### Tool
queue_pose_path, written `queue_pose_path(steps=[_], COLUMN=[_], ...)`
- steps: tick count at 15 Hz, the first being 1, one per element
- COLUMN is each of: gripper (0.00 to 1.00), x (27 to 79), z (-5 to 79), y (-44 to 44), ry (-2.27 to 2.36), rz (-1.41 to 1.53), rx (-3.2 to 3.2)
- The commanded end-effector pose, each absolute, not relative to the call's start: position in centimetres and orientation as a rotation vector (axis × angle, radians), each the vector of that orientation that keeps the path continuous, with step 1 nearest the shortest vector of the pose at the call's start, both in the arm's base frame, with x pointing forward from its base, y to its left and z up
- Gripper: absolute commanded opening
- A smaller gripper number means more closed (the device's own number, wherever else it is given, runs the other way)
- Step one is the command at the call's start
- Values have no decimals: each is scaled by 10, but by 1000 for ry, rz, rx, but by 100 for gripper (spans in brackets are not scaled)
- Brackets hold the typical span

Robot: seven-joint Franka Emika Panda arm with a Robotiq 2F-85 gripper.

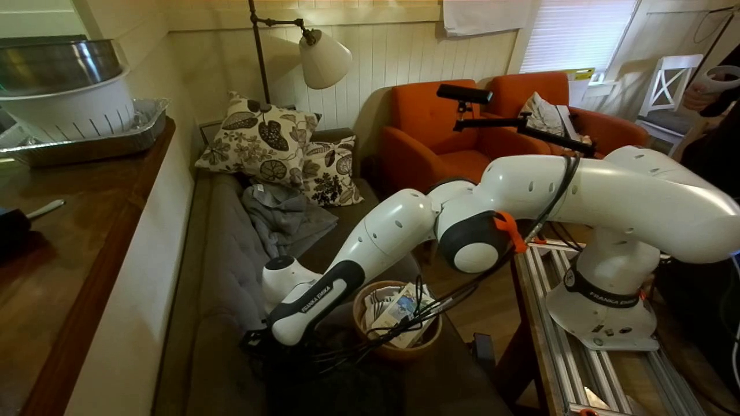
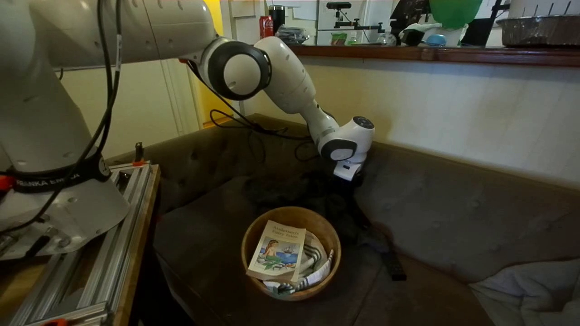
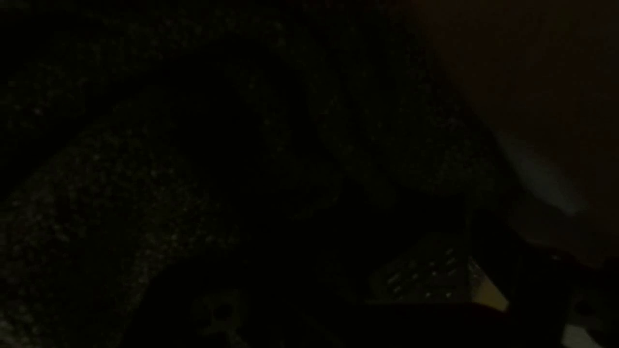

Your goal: Unfold the blanket

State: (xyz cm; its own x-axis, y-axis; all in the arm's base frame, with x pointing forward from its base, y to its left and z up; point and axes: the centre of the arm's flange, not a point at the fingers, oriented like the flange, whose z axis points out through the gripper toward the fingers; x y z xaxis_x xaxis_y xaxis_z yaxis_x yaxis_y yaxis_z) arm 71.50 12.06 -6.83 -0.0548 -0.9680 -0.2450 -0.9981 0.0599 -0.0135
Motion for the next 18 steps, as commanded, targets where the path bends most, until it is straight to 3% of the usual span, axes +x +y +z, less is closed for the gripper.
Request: queue_pose_path(steps=[1,9,10,11,18], gripper=[100,100,92,74,24], x=[759,769,771,774,778], z=[-99,-98,-101,-104,-107], y=[130,99,98,98,100], ry=[2187,2314,2319,2311,2350], rz=[273,262,280,312,414], rx=[-1986,-1847,-1861,-1885,-1950])
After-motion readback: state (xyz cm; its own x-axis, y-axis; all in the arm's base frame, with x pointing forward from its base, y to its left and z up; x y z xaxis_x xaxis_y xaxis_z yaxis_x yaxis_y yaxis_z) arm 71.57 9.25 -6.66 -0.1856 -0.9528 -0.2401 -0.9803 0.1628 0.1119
